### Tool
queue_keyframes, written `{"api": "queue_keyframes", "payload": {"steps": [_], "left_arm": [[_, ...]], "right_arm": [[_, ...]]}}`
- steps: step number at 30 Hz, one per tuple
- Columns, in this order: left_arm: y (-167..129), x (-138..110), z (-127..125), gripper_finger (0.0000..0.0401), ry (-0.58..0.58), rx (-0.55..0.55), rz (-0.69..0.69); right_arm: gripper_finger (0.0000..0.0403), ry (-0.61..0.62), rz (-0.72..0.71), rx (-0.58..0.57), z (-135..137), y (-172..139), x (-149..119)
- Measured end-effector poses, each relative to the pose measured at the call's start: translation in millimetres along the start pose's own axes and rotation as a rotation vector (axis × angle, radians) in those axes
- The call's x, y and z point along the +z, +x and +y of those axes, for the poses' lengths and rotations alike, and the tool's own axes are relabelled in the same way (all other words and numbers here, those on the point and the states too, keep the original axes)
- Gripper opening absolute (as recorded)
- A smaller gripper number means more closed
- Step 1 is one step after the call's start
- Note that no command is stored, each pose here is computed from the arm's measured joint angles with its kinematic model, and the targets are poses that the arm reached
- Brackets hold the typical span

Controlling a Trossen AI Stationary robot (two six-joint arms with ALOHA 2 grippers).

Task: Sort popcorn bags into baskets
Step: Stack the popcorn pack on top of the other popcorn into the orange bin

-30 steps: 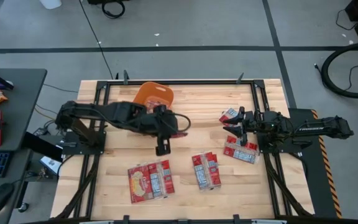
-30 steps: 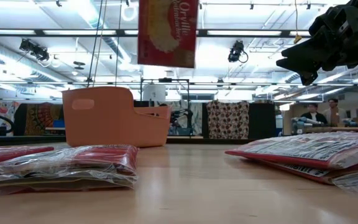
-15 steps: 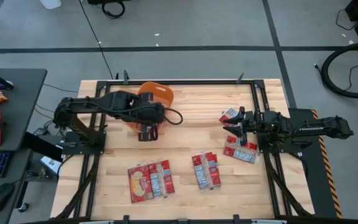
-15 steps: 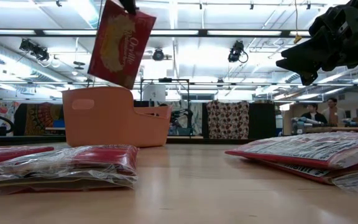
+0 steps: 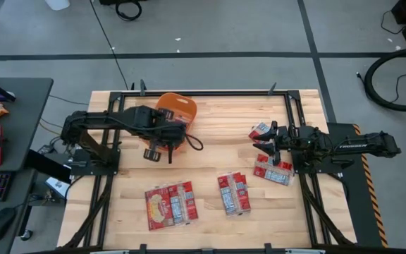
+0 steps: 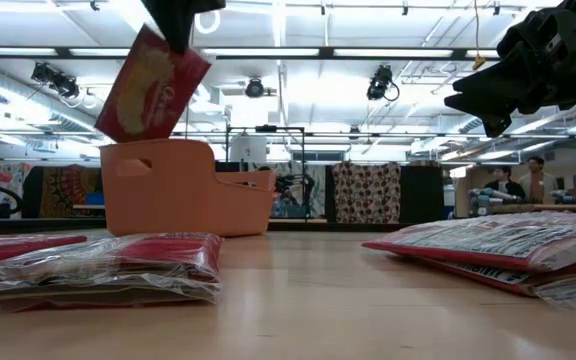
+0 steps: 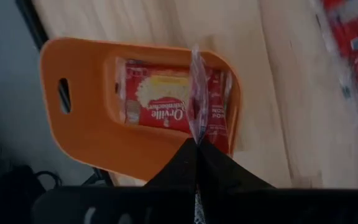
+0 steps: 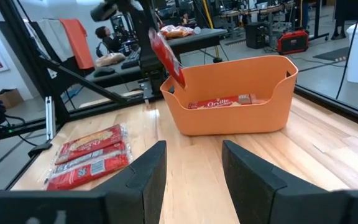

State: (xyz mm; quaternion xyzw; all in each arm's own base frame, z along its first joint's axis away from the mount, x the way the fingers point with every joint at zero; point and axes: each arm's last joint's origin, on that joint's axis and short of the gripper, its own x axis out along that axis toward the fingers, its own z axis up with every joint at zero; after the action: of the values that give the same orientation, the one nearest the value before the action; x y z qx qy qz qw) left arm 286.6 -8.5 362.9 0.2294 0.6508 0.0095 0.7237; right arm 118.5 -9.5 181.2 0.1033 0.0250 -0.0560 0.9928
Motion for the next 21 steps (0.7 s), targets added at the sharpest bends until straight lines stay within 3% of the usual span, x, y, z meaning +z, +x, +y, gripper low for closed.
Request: {"api": "queue_keyframes", "payload": {"steps": [6,11,21], "left_arm": [[24,1,-9,0.0008,0.068,-0.077,0.041],[35,5,-9,0.0008,0.106,-0.067,0.013],[45,7,15,0.0005,-0.008,-0.166,-0.107]], "right_arm": [[0.0160,0.000,-0.001,0.000,0,0,0],[0.0160,0.000,-0.001,0.001,0,0,0],[0.0160,0.001,0.000,0.001,0,0,0]]}}
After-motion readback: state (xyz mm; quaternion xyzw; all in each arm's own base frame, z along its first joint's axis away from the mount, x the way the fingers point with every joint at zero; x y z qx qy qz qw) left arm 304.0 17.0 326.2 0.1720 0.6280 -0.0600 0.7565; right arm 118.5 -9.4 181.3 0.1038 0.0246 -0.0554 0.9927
